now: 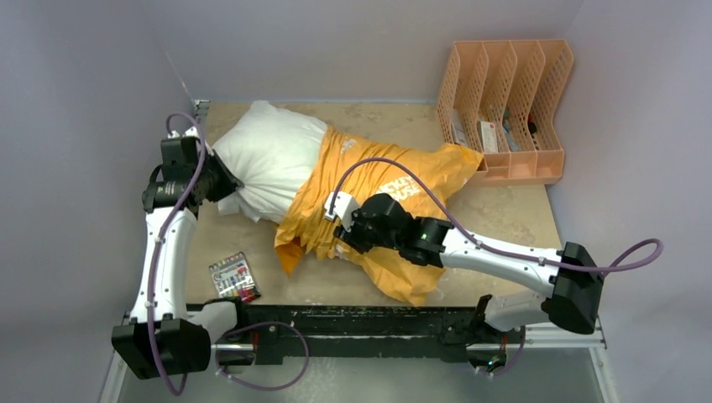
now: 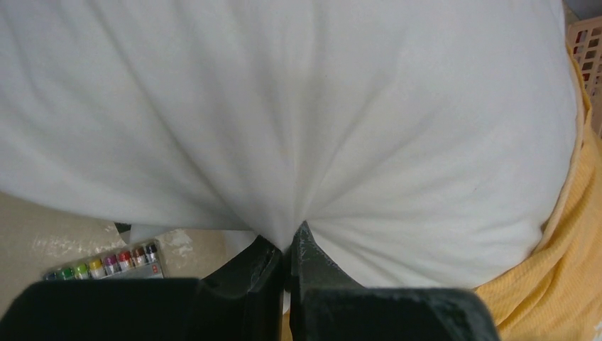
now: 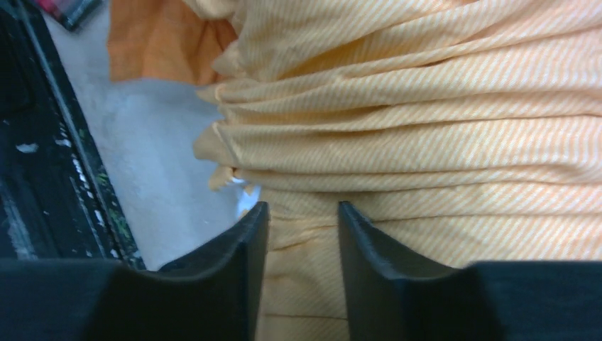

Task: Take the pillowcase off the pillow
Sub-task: Remove the pillow from the pillowcase.

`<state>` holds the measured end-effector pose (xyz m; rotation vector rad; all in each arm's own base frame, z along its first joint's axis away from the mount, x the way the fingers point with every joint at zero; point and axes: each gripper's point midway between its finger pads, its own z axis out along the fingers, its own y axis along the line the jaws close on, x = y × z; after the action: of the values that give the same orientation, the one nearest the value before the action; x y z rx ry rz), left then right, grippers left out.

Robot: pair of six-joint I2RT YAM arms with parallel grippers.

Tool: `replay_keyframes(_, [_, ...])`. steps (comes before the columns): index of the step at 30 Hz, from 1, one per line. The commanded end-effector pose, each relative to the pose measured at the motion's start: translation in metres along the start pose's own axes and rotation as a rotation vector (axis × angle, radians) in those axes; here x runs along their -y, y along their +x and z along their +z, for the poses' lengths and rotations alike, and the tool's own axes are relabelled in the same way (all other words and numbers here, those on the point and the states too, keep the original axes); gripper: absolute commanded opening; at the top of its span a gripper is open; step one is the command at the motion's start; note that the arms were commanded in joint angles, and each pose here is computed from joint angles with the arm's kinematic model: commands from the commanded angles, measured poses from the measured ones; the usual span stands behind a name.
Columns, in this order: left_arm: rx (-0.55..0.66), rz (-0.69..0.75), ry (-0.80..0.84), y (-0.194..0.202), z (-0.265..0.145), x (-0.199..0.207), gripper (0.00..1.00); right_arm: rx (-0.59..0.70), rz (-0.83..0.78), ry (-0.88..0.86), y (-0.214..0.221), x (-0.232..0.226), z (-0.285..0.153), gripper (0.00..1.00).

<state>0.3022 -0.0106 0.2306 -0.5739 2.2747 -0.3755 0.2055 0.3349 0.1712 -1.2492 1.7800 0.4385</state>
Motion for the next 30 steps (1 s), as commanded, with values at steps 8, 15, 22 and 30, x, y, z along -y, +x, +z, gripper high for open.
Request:
replay_keyframes(8, [0.125, 0.019, -0.066, 0.023, -0.02, -0.034, 0.0, 0.318, 0.415, 0.597, -0.065, 0.111, -0.079, 0.99])
replay_keyframes(15, [0.111, 0.001, -0.061, 0.034, -0.023, -0.036, 0.0, 0.049, 0.834, 0.599, 0.003, 0.164, -0.076, 0.99])
replay_keyframes(22, [0.11, -0.029, -0.044, 0.04, -0.023, -0.034, 0.0, -0.125, 0.936, 0.353, 0.02, 0.123, -0.023, 0.99])
replay_keyframes(30, [0.227, 0.033, -0.171, 0.019, -0.055, -0.051, 0.0, -0.238, 0.937, 0.446, 0.054, 0.127, -0.02, 0.32])
